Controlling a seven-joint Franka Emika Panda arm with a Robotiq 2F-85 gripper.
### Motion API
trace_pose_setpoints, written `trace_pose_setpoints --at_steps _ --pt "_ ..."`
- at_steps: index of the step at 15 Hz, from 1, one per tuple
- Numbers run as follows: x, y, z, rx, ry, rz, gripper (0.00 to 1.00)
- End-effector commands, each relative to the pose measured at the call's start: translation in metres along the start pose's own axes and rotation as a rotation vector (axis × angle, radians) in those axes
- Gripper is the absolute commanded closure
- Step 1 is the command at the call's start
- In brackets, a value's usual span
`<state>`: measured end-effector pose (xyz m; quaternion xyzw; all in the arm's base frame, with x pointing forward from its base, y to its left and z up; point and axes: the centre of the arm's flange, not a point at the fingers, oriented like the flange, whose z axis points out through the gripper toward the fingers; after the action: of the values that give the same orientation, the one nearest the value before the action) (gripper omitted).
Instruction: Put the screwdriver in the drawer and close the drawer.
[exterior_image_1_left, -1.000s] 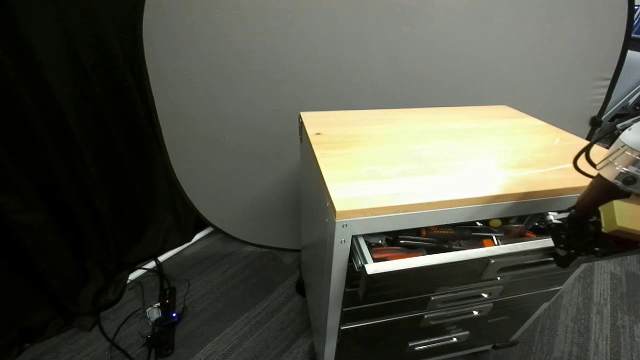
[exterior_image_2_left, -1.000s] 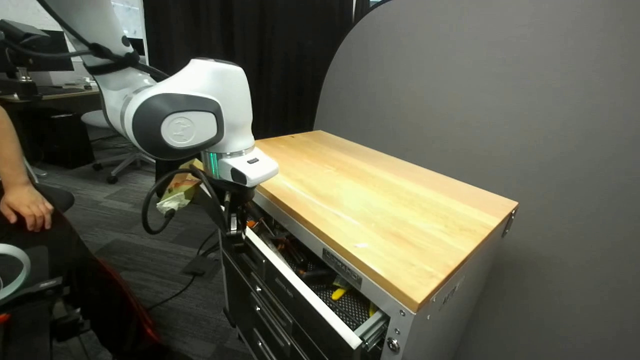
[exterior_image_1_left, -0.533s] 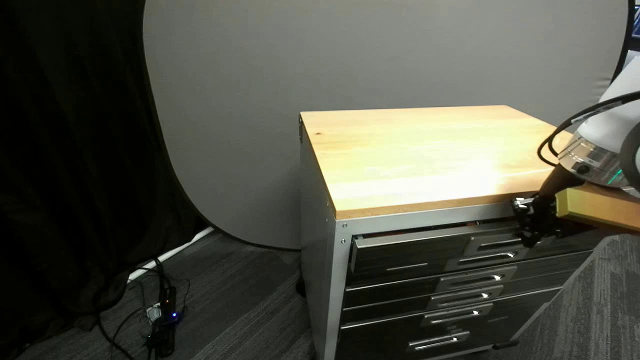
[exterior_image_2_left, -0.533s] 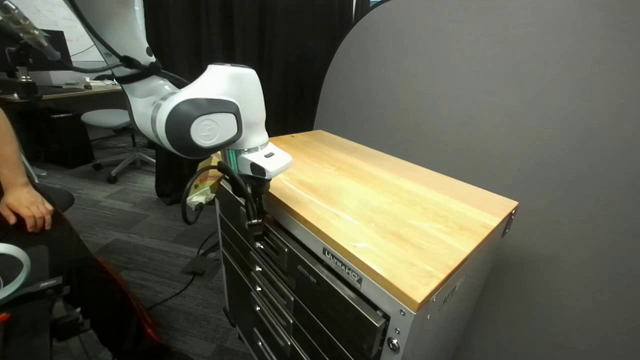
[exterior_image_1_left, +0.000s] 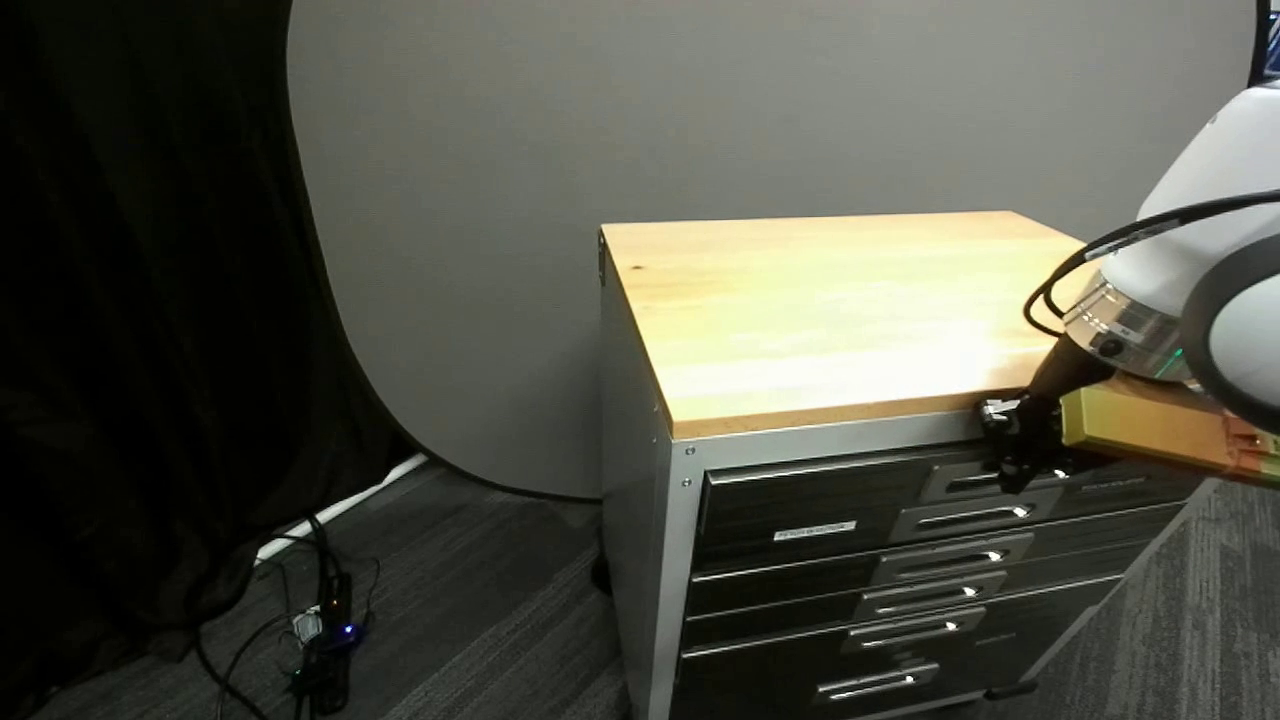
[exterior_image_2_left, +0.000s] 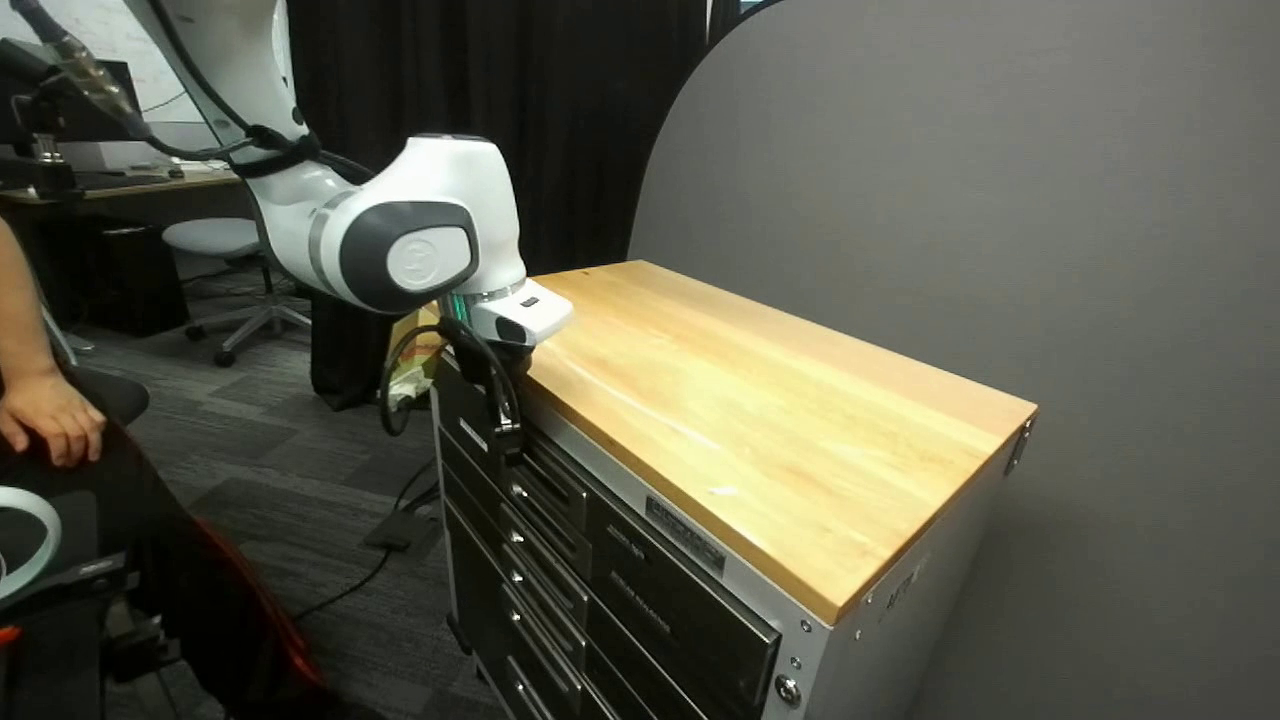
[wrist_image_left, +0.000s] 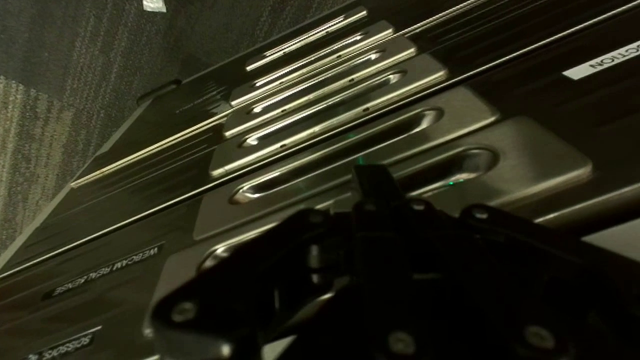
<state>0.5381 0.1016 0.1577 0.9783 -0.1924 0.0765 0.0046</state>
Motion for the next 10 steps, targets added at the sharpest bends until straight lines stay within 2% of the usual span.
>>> trace_pose_setpoints --at_steps 1,3,7,10 --pt "0.016 -0.003 -0.016 0.005 0.040 -0.018 0.70" --pt "0.013 0.005 -0.033 -0.025 0.021 -0.062 0.59" --pt "0.009 0.011 -0.077 -0.108 -0.063 -0.224 0.27" --pt "0.006 0.008 -0.120 -0.107 -0.131 -0.366 0.04"
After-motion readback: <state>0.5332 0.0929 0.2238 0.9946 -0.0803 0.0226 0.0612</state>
